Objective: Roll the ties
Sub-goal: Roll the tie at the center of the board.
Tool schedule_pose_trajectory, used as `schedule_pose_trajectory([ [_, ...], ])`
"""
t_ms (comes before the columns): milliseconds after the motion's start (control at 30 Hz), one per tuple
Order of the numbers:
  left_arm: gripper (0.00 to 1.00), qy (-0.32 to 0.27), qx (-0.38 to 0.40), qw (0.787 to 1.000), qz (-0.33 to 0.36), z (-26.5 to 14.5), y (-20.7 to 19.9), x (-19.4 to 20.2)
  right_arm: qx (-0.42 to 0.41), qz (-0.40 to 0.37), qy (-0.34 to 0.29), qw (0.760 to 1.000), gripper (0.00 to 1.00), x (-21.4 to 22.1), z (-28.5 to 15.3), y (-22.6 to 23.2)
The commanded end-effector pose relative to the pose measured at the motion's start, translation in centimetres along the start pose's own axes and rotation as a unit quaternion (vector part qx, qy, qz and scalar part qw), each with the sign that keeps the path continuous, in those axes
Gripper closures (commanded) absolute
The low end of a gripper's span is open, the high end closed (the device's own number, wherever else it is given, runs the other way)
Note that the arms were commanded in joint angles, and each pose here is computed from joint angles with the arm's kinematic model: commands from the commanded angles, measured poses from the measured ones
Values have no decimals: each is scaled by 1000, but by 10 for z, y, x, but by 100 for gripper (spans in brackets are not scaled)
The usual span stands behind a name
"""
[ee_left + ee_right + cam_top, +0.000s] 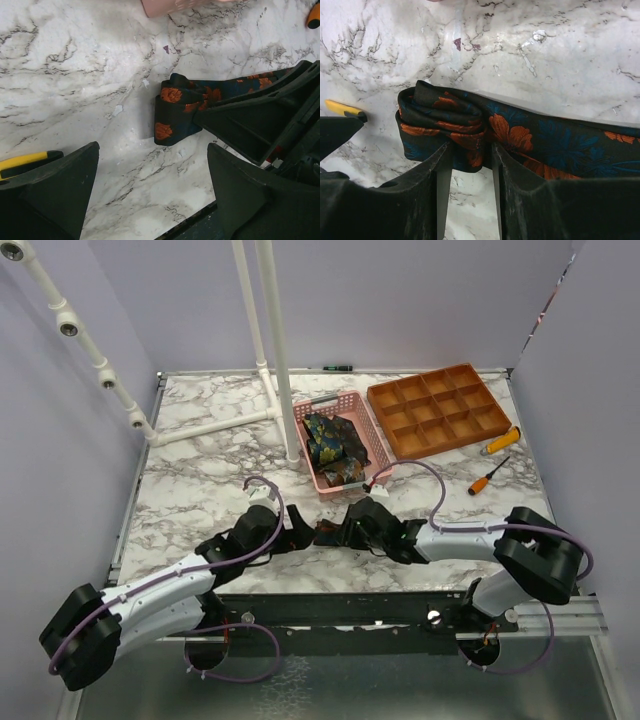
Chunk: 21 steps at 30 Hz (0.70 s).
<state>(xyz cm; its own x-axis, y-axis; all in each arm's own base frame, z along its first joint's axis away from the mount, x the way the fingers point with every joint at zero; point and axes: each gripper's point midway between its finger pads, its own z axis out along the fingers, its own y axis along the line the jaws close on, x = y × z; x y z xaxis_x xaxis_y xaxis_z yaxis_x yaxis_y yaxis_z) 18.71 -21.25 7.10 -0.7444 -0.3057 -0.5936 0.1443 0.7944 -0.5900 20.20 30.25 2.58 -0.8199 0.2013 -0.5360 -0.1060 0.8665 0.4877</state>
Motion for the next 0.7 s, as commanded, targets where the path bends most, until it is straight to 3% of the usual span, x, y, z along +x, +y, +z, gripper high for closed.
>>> schedule_pose_trajectory([
  [0,12,7,42,999,6,9,-19,-2,22,3,17,1000,62,15,-5,-25],
  [133,12,16,36,999,14,17,-21,-2,10,2,14,1000,61,13,-7,-21],
  [267,12,14,32,999,10,19,-22,-4,-4,-8,-1,1000,54,0,-17,-10],
  [467,12,-4,17,1000,-5,13,-14,-8,-19,-57,-29,998,50,-27,-47,3],
  [667,14,-49,-31,997,-54,-6,10,-18,-89,-127,8,988,66,-5,-63,30],
])
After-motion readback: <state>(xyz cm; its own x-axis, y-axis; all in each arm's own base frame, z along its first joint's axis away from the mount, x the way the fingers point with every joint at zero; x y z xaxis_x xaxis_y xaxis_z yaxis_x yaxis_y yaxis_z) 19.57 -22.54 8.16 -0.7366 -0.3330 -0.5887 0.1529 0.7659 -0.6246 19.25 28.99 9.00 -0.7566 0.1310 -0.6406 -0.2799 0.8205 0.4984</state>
